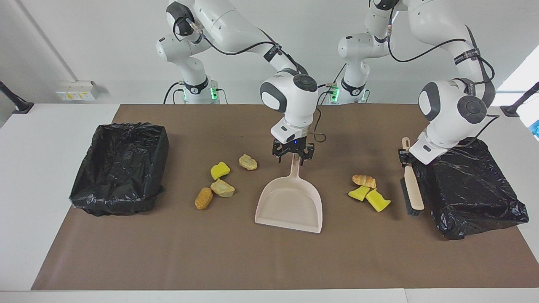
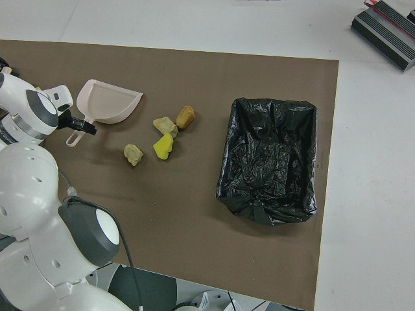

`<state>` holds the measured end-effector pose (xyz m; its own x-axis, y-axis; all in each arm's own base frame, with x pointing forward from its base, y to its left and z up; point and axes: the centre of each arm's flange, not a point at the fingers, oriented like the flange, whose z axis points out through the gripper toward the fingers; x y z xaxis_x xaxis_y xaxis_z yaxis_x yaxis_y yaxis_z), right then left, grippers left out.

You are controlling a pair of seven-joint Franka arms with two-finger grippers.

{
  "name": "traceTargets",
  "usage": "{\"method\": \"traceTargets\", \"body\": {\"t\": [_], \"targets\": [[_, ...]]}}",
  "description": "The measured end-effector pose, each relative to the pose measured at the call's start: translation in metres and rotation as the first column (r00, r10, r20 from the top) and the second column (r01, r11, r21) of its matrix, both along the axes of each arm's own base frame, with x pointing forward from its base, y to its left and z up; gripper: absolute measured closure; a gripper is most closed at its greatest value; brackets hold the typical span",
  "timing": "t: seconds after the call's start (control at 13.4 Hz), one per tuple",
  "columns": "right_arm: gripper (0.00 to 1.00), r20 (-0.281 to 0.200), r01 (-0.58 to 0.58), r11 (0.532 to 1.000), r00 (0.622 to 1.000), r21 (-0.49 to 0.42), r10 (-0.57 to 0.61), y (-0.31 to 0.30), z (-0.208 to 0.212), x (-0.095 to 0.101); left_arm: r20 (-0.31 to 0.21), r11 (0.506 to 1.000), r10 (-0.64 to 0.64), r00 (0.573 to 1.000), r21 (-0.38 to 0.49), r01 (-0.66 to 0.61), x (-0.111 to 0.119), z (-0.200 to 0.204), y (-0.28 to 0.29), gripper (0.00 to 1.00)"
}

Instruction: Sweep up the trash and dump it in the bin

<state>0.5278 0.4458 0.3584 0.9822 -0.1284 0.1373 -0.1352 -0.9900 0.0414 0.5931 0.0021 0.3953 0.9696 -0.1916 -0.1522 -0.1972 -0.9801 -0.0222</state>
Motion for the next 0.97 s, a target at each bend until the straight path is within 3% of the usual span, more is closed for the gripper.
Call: {"method": "traceTargets", "body": {"t": [0.37, 0.45, 0.6, 0.67, 0.97], "targets": [[0.31, -0.007, -0.011, 1.0, 1.0, -0.006, 0.011, 0.001, -0.002, -0.006, -0.004, 1.0, -0.003, 1.0, 0.001, 0.003, 0.0, 0.0, -0.001, 0.74], [0.37, -0.008, -0.015, 1.0, 1.0, -0.007, 0.015, 0.0, -0.002, -0.007, -0.005, 1.0, -0.003, 1.0, 0.001, 0.003, -0.001, 0.0, -0.001, 0.74], [0.64, -0.011, -0.031, 0.999, 0.999, -0.011, 0.031, 0.0, -0.002, -0.009, -0.006, 1.0, -0.003, 1.0, 0.001, 0.003, -0.001, 0.0, -0.001, 0.74], [0.68, -0.014, -0.047, 0.999, 0.999, -0.016, 0.047, -0.001, -0.002, -0.01, -0.007, 1.0, -0.003, 1.0, 0.001, 0.003, -0.001, 0.0, -0.001, 0.74], [0.68, -0.018, -0.103, 0.994, 0.995, -0.022, 0.103, 0.001, 0.002, -0.012, -0.005, 1.0, -0.003, 1.0, 0.001, 0.003, -0.001, 0.0, -0.001, 0.74]]}}
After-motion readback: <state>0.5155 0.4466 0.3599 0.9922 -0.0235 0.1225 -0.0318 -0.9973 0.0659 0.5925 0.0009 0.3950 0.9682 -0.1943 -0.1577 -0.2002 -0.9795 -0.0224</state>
